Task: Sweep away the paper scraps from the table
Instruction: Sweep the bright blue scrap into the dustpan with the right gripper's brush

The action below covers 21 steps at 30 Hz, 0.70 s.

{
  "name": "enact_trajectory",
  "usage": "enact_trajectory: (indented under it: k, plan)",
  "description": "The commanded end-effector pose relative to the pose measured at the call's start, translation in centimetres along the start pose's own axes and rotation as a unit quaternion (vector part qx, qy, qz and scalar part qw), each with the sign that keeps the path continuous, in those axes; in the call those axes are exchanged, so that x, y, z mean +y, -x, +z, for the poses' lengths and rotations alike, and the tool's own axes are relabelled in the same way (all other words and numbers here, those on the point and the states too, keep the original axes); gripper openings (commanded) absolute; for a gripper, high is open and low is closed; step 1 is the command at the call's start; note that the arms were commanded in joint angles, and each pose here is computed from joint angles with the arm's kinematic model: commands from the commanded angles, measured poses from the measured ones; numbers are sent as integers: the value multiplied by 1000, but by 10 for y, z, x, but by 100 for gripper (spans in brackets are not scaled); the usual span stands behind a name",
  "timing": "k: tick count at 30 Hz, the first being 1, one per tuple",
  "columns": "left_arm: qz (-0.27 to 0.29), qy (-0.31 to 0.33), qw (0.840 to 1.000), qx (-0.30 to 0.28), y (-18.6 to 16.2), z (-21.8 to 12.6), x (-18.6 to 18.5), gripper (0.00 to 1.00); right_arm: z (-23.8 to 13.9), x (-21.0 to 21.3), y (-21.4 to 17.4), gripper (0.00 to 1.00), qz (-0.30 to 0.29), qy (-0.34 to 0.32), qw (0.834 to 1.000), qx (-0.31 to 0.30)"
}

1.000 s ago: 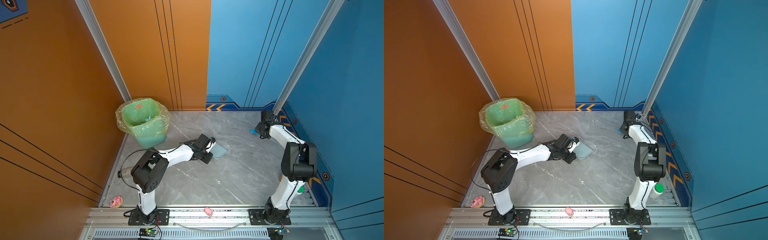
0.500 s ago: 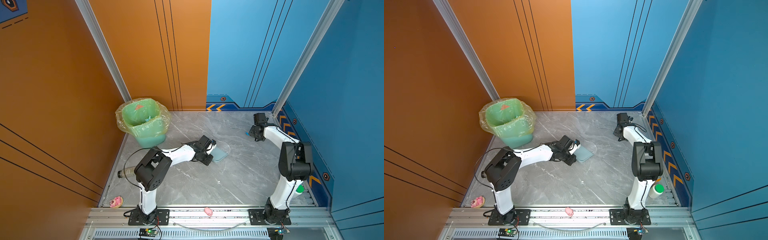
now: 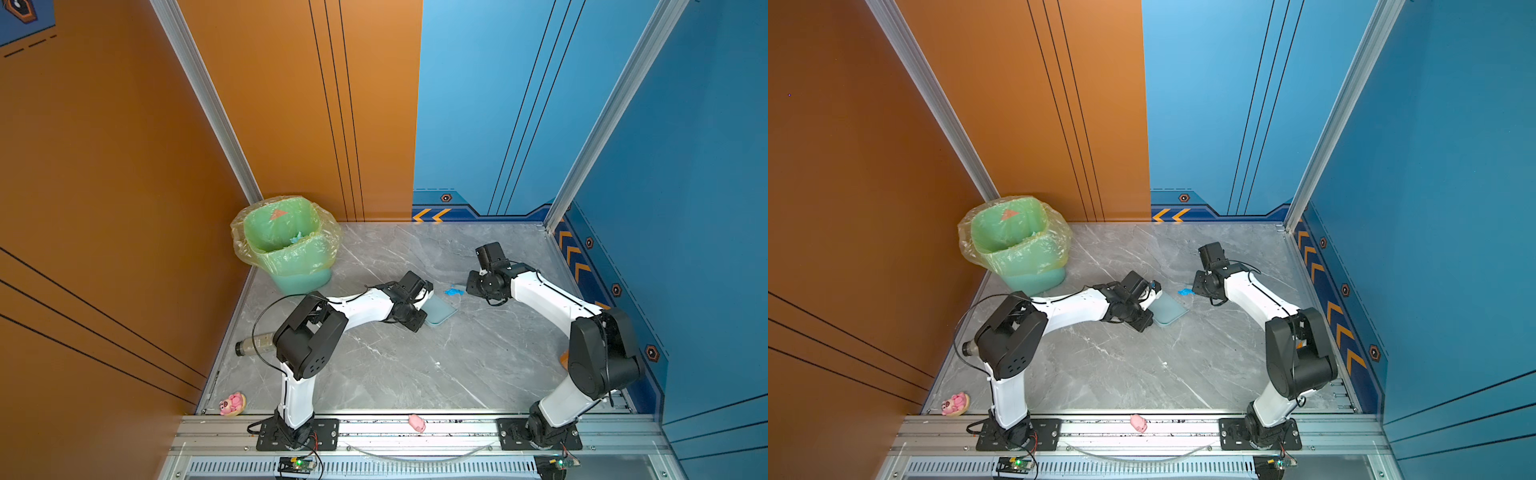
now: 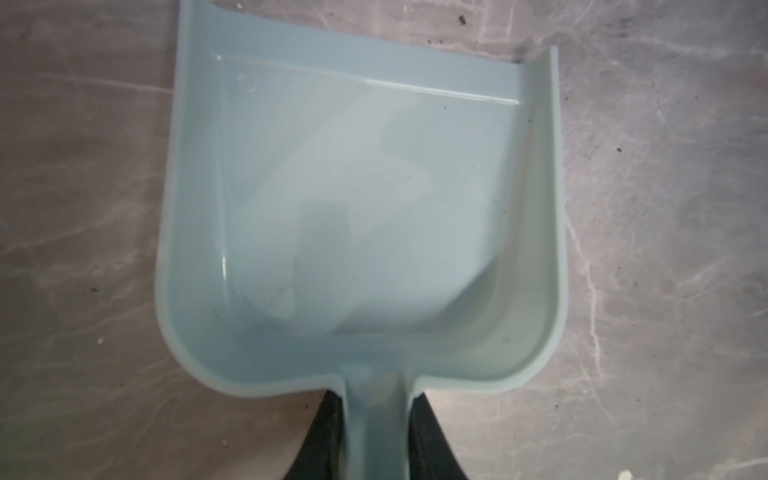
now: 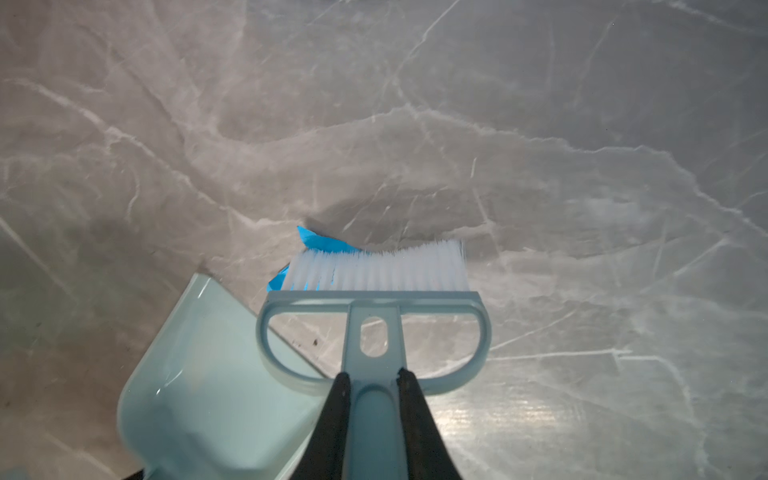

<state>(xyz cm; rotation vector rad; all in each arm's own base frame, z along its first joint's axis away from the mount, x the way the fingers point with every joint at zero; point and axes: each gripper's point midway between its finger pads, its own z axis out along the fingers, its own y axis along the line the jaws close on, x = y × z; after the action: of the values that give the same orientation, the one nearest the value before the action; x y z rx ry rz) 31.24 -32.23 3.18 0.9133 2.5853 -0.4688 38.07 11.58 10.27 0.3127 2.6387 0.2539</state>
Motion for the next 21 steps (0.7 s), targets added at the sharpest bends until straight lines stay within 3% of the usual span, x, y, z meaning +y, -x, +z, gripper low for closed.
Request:
enact_trajectory:
  k: [1, 6, 13, 21]
  plan:
    - [1, -5, 1000, 17, -4, 4, -5, 0, -16, 8, -11, 0, -13, 40, 999, 19]
    - [0, -5, 1000, 14, -1, 3, -6, 0, -27, 7, 5, 0, -10, 64, 998, -8]
    - [4, 13, 1000, 16, -2, -2, -6, 0, -26, -12, 30, 0, 5, 24, 999, -44]
    - [25, 54, 997, 46, -8, -7, -1, 0, -9, -13, 35, 0, -7, -1, 1000, -30]
